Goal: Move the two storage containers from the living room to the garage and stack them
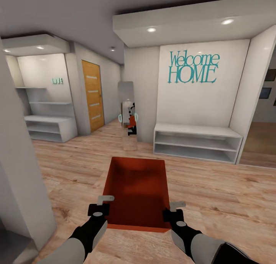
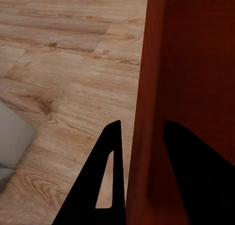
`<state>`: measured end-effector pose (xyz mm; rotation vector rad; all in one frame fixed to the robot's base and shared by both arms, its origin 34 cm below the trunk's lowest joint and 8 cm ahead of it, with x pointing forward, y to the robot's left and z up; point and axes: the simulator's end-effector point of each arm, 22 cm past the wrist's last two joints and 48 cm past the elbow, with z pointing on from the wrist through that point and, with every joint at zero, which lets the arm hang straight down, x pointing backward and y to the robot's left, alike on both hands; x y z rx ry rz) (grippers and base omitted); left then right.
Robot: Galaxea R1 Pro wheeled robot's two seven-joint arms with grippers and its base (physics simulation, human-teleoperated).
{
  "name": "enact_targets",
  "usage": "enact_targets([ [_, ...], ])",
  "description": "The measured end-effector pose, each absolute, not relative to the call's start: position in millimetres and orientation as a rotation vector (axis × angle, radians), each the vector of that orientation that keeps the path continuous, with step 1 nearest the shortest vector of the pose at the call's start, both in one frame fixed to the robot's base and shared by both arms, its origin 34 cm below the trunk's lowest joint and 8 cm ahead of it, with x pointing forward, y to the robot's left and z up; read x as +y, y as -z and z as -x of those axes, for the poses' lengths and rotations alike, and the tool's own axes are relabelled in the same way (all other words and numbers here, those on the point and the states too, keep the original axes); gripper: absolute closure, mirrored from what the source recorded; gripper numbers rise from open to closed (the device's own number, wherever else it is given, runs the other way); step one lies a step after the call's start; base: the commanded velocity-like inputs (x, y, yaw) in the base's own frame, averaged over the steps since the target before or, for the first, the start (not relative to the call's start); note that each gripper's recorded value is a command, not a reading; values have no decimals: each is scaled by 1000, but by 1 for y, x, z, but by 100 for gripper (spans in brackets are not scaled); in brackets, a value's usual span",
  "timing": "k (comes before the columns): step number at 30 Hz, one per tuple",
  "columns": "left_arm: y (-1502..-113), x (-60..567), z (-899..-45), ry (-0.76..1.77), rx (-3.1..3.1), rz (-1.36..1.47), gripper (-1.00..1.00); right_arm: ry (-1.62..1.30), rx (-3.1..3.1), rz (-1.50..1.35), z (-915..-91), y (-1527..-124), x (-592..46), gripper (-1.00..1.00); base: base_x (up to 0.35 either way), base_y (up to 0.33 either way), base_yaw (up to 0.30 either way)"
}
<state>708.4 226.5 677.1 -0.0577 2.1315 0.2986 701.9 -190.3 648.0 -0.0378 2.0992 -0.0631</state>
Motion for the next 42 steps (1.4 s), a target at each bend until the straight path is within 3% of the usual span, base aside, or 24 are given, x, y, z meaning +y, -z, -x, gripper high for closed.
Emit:
enact_targets([
  [42, -676, 227, -708, -300, 2133, 58, 100, 63, 2099, 38, -702, -648, -190, 100, 318, 0, 0],
])
